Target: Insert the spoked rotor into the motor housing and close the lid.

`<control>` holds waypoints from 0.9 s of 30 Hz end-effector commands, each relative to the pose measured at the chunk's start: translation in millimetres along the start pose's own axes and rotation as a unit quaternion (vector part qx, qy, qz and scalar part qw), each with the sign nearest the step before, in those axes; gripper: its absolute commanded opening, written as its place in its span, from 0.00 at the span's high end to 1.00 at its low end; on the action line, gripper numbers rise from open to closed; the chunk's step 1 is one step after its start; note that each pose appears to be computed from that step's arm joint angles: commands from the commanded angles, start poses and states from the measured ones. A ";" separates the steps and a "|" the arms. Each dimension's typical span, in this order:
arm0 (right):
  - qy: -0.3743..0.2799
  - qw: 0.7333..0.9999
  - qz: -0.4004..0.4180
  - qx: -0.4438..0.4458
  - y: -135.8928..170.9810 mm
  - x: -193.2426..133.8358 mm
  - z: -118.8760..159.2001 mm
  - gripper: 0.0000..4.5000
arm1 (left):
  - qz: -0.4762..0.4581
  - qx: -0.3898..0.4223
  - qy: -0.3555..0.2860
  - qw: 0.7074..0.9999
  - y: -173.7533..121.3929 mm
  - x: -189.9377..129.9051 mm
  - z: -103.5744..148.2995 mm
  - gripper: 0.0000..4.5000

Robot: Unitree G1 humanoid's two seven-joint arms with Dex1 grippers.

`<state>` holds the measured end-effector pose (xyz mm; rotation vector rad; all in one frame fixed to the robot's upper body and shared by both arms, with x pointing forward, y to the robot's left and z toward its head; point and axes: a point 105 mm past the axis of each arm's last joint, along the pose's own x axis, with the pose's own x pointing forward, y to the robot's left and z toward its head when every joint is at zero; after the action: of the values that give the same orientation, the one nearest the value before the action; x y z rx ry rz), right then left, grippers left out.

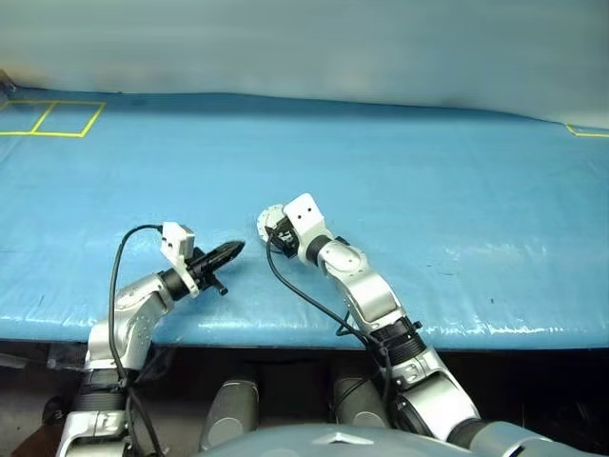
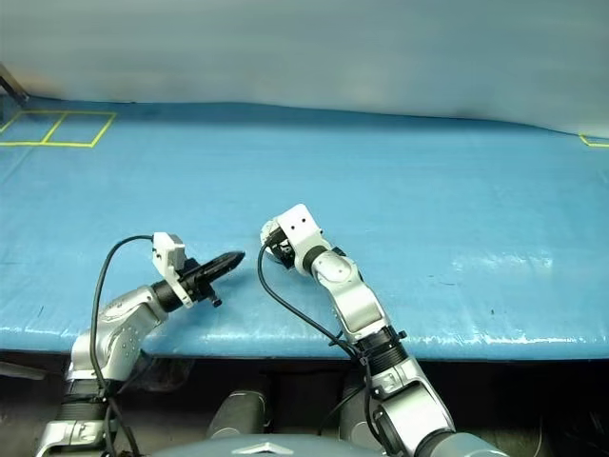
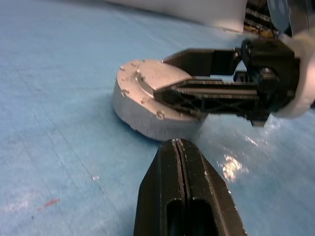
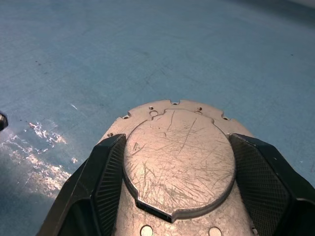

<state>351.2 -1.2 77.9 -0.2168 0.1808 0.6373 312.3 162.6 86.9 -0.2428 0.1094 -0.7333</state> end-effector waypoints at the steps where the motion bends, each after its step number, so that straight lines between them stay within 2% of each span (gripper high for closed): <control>1: 0.035 0.999 -0.005 0.006 -3.2 -5.0 -20.0 0.33 | -0.006 -0.003 -0.026 1.000 -0.4 9.0 15.4 1.00; 6: 0.029 0.999 -0.011 0.009 -6.1 -8.4 -17.5 0.33 | -0.014 -0.004 -0.015 1.000 0.9 32.8 15.8 1.00; 14: 0.015 0.999 -0.028 0.014 -12.0 -16.4 -12.6 0.33 | -0.021 0.010 0.066 0.998 3.0 61.7 -8.5 1.00; 21: 0.009 0.999 -0.043 0.024 -18.1 -21.7 -10.9 0.33 | -0.023 0.034 0.117 0.992 3.9 64.9 -30.3 1.00; 27: 0.008 0.999 -0.034 0.029 -15.3 -21.8 -10.7 0.33 | -0.063 0.010 0.097 0.993 -11.0 64.2 -29.0 1.00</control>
<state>340.9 -19.7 77.9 -0.1769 0.1870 0.5920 356.4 115.7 65.6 -0.1323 0.2551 -0.8271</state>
